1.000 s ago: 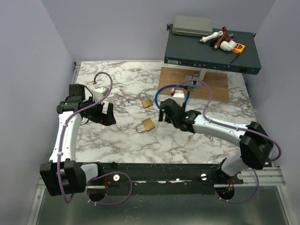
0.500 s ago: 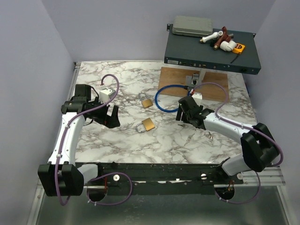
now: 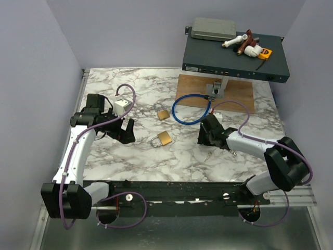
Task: Unlock with the key
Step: Move the lock to the center of the board.
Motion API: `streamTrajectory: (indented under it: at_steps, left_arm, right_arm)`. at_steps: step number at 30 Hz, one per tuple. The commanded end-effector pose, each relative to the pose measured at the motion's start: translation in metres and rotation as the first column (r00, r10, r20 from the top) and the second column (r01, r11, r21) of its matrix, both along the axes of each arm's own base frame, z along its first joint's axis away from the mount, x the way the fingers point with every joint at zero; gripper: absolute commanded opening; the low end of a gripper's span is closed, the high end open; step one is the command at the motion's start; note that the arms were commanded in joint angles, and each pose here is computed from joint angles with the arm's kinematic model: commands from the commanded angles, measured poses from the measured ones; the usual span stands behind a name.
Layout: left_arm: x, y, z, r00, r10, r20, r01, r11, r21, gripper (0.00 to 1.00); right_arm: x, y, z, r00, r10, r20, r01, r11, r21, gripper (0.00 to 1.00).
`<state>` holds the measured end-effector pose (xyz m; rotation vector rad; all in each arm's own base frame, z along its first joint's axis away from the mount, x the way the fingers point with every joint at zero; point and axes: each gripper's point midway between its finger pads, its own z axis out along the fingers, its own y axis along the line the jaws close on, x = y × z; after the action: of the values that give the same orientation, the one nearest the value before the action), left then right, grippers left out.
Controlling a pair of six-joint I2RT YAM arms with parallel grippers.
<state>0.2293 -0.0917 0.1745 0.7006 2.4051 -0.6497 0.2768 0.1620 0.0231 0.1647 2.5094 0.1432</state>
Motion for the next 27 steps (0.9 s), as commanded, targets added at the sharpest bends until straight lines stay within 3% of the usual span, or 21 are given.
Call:
streamTrajectory:
  at_steps: [1, 11, 14, 20, 27]
  left_arm:
    - [-0.001, -0.002, 0.002, 1.000, -0.007, 0.004, 0.007, 1.000, 0.012, 0.98]
    - [-0.002, 0.000, 0.004, 1.000, -0.014, 0.014, 0.013, 0.999, 0.040, 0.98]
    - [-0.003, 0.001, 0.003, 1.000, -0.017, 0.012, 0.016, 0.999, 0.046, 0.98]
    - [-0.003, 0.002, 0.000, 1.000, -0.020, 0.012, 0.019, 0.998, 0.054, 0.98]
    - [-0.007, 0.002, -0.002, 0.999, -0.028, 0.017, 0.027, 0.998, 0.055, 0.99]
  right_arm:
    - [-0.008, 0.006, -0.004, 1.000, 0.020, -0.021, -0.019, 0.999, 0.048, 0.56]
    - [-0.009, 0.003, 0.003, 1.000, 0.007, -0.013, -0.007, 0.999, 0.046, 0.36]
    - [-0.005, 0.001, 0.016, 1.000, 0.010, 0.007, -0.010, 1.000, 0.024, 0.36]
    - [0.008, -0.007, 0.038, 0.998, 0.013, 0.056, -0.011, 0.999, -0.040, 0.52]
    - [0.026, 0.001, 0.029, 0.995, 0.068, 0.079, -0.064, 0.996, -0.058, 0.52]
